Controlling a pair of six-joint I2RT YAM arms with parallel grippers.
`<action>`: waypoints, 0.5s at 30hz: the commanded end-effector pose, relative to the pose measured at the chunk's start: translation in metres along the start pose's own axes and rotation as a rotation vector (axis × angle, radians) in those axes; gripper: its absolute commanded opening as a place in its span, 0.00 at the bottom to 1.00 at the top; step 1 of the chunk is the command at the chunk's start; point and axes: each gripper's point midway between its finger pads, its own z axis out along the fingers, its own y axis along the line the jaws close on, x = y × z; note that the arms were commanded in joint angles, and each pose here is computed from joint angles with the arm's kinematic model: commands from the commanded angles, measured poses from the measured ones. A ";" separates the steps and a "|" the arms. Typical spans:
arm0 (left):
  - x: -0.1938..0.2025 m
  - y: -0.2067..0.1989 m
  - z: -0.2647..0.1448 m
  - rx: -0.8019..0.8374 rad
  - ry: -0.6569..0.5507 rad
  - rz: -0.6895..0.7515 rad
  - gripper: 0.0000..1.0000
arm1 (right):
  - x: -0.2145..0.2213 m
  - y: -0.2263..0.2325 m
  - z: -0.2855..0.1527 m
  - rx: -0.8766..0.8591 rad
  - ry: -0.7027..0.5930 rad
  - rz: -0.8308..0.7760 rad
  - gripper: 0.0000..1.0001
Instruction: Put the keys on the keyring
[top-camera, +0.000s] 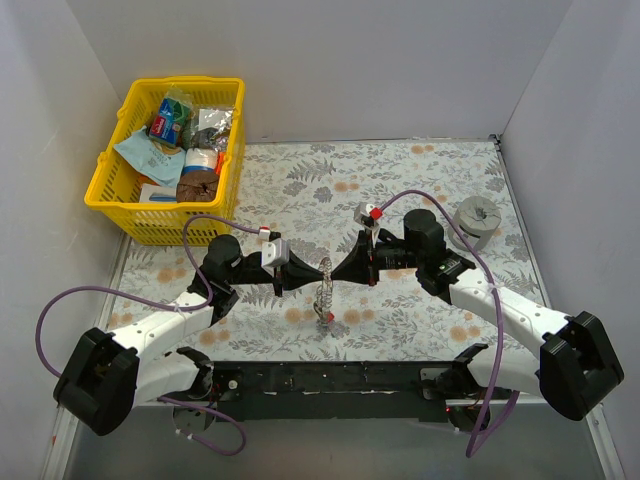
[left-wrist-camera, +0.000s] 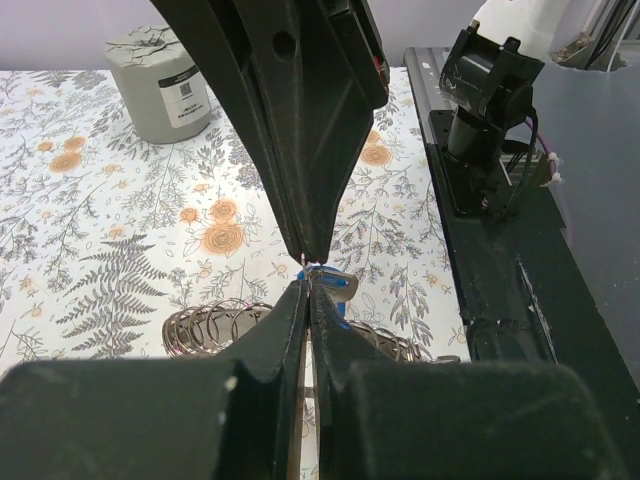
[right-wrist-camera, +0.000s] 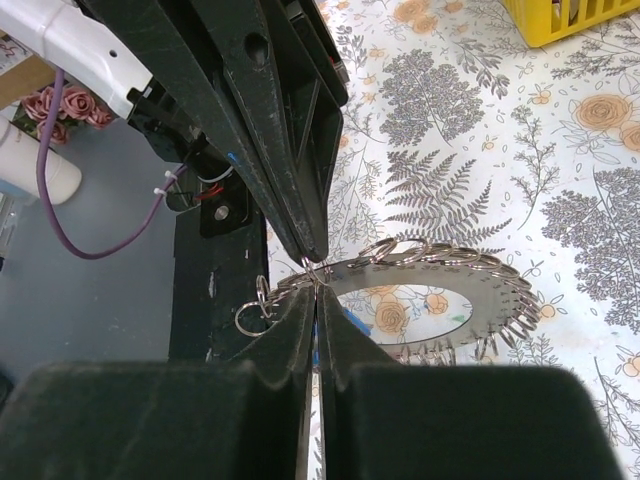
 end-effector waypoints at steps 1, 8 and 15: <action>-0.025 0.001 0.001 0.006 -0.046 0.081 0.00 | -0.021 0.005 0.003 -0.015 -0.034 -0.041 0.01; -0.030 0.000 -0.001 0.004 -0.060 0.101 0.00 | -0.018 0.004 0.004 -0.022 -0.029 -0.032 0.01; -0.037 -0.004 -0.001 0.018 -0.083 0.126 0.00 | -0.011 0.001 0.006 -0.023 -0.019 -0.020 0.01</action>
